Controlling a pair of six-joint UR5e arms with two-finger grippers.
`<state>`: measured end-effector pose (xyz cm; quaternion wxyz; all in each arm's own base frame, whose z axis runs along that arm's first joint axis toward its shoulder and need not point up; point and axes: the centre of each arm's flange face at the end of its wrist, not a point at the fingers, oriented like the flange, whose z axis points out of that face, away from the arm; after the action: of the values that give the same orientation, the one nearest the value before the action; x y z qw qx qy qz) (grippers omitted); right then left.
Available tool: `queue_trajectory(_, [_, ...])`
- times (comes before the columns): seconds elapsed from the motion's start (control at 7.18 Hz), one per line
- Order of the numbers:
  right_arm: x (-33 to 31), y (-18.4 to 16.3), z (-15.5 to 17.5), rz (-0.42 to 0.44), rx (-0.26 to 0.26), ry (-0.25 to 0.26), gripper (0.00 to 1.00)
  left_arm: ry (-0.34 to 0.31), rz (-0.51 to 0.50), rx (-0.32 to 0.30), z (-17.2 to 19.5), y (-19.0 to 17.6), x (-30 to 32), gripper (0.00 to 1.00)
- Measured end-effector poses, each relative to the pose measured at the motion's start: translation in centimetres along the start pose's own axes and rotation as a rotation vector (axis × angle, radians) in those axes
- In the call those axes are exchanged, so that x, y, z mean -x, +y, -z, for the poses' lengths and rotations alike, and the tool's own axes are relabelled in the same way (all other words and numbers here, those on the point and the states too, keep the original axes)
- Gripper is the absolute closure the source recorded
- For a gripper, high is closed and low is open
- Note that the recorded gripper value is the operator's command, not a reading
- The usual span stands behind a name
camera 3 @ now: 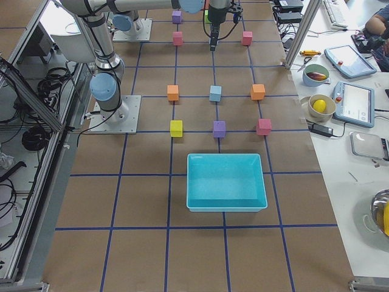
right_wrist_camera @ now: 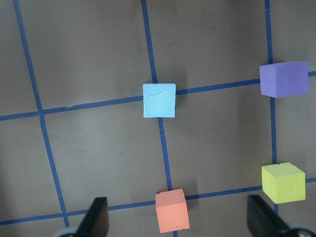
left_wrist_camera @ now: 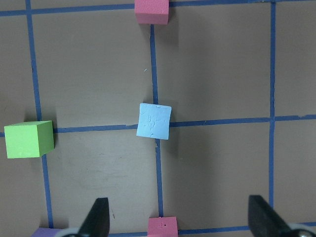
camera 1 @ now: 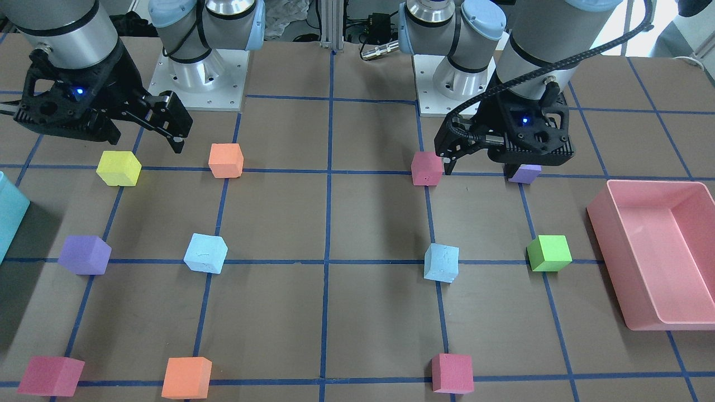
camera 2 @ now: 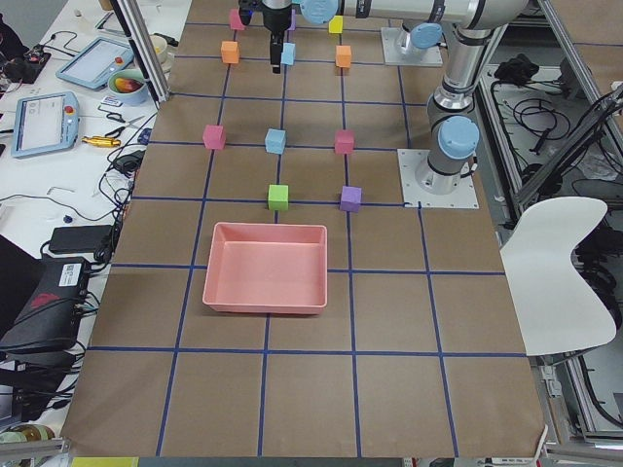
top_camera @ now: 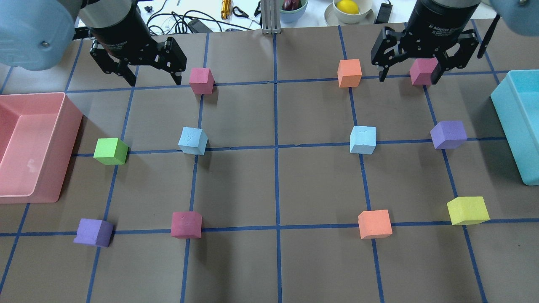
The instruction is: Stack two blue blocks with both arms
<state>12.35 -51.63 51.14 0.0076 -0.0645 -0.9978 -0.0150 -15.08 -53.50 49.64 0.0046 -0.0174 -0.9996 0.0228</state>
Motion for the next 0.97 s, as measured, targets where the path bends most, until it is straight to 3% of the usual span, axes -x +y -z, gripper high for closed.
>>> queue_trajectory(0.7, [0.0,0.1,0.0,-0.002,-0.001,0.002,0.0,-0.007,0.0,0.008,-0.4,0.0,0.1,0.0])
queue_trajectory(0.97, [0.0,0.1,-0.1,-0.004,0.001,0.003,0.0,-0.009,-0.015,0.037,-2.2,-0.6,0.3,0.0])
